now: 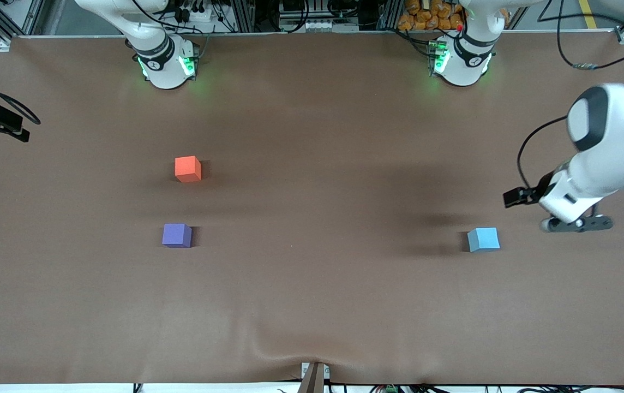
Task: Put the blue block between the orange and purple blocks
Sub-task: 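Reach the left gripper down over the light-blue cube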
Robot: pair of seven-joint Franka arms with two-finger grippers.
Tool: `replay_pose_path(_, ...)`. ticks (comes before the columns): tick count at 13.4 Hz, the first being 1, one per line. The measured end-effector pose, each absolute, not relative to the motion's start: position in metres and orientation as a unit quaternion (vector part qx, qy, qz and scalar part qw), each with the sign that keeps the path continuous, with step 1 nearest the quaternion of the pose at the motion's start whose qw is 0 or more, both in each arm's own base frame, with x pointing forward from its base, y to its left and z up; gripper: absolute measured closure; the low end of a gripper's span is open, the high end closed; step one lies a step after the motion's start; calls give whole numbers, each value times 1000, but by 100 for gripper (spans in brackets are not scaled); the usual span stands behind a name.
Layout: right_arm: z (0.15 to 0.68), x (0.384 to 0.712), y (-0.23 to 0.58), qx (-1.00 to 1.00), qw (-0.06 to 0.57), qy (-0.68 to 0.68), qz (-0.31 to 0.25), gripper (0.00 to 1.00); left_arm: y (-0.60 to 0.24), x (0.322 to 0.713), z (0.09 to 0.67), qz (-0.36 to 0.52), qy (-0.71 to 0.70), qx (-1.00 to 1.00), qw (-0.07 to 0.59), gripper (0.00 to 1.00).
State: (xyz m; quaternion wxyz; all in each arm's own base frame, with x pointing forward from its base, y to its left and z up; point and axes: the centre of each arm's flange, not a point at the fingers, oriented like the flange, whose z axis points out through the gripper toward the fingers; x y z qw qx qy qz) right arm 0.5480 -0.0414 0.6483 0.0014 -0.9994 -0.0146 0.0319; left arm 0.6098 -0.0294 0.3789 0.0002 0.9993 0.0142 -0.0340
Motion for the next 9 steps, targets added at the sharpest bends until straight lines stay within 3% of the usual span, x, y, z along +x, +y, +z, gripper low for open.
replay_pose_path(9,648,548,-41,-999,1,-15,32,0,-39,633,254,-25,9,1000,16,0)
